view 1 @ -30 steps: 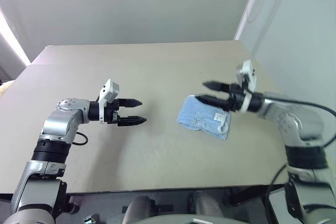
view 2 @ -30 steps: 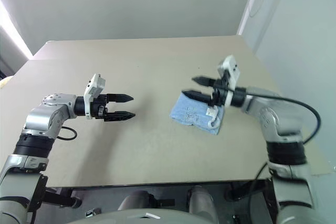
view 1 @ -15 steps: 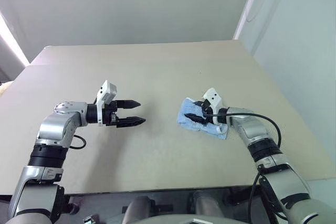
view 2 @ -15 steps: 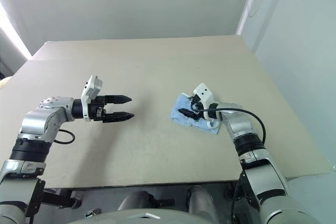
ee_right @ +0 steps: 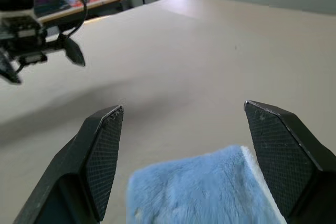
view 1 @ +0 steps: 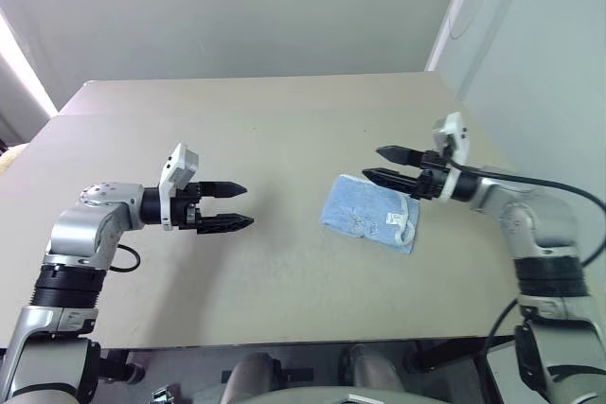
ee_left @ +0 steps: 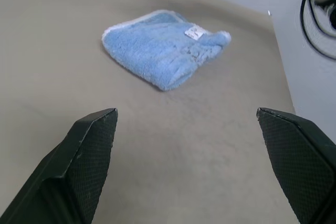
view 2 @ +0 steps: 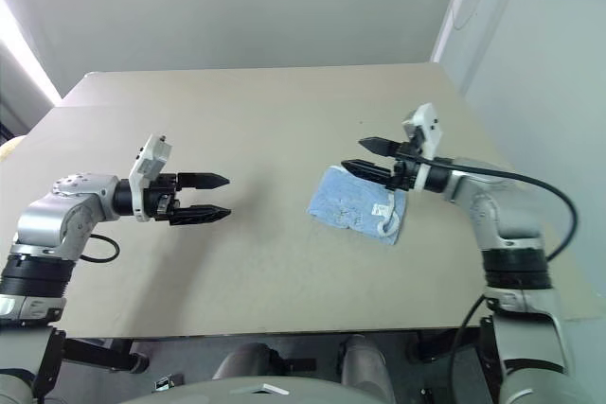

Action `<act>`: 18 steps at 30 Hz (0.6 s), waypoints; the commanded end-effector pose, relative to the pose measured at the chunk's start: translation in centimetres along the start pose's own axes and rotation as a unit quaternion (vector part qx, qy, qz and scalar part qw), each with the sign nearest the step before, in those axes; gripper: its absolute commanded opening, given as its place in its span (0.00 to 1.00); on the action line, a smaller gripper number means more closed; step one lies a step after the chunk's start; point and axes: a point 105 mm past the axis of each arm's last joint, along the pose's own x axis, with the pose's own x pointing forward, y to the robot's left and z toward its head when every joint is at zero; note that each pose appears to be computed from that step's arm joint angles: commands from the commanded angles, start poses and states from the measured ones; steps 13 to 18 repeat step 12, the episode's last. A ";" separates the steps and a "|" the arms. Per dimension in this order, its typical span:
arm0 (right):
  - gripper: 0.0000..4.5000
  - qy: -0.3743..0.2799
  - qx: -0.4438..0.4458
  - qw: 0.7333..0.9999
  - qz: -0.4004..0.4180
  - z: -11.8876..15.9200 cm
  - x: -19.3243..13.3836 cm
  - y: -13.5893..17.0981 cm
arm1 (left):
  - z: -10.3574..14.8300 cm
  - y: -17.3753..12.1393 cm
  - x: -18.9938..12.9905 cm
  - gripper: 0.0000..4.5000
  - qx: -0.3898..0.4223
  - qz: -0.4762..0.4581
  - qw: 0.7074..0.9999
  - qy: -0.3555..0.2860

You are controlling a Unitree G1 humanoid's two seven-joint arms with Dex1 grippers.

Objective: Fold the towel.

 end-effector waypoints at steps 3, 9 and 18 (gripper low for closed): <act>0.86 0.017 0.003 1.000 -0.008 -0.2 -0.9 0.1 | 1.6 0.2 -0.7 1.00 0.059 -0.003 0.998 0.002; 0.86 0.042 0.004 0.999 0.001 -0.8 -0.5 -0.3 | 0.9 0.1 -0.4 1.00 0.055 0.003 0.998 0.003; 0.86 0.043 -0.001 0.999 -0.007 -0.5 -0.4 -0.9 | 0.4 -0.1 -0.1 1.00 0.047 -0.002 0.999 0.004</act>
